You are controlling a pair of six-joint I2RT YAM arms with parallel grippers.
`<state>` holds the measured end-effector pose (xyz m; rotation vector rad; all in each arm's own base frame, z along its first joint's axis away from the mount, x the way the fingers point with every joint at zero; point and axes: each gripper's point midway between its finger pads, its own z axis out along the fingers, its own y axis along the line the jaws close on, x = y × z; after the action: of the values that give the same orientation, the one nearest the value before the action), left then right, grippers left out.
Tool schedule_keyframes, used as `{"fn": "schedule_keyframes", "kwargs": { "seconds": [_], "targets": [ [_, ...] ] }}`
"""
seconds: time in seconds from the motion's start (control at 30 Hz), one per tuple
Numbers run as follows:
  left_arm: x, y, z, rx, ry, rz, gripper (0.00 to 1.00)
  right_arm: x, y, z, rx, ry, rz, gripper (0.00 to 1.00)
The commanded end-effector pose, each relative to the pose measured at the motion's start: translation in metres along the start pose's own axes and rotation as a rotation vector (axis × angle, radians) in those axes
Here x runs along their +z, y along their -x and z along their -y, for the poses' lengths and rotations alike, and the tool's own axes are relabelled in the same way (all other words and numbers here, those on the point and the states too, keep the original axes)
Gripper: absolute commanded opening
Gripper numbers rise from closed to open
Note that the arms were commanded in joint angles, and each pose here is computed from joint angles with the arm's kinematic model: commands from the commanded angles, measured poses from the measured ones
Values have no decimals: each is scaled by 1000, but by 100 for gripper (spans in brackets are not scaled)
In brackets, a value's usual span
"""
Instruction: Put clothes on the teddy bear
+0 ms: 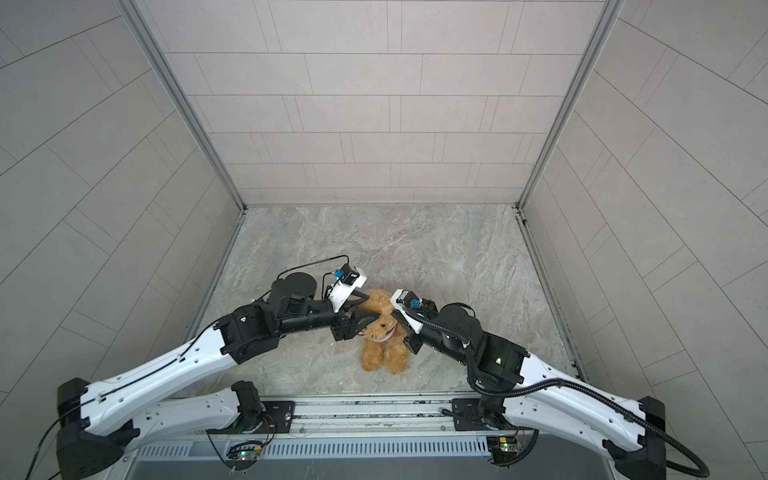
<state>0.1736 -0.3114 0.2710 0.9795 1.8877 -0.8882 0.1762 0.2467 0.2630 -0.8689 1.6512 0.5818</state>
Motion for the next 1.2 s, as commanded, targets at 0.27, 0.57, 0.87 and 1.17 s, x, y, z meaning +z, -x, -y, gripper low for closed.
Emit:
{"fn": "schedule_keyframes", "kwargs": {
  "seconds": [0.27, 0.57, 0.87, 1.17],
  "targets": [
    [18, -22, -13, 56, 52, -82, 34, -5, 32, -4, 6, 13, 111, 0],
    [7, -7, -24, 47, 124, 35, 0, -10, 31, 1, 35, -12, 109, 6],
    [-20, 13, -36, -31, 156, 235, 0, -31, 9, 14, 172, -71, 98, 48],
    [-37, 25, -30, -79, 111, 378, 0, 3, -35, 9, 277, -76, -34, 25]
  ]
}}
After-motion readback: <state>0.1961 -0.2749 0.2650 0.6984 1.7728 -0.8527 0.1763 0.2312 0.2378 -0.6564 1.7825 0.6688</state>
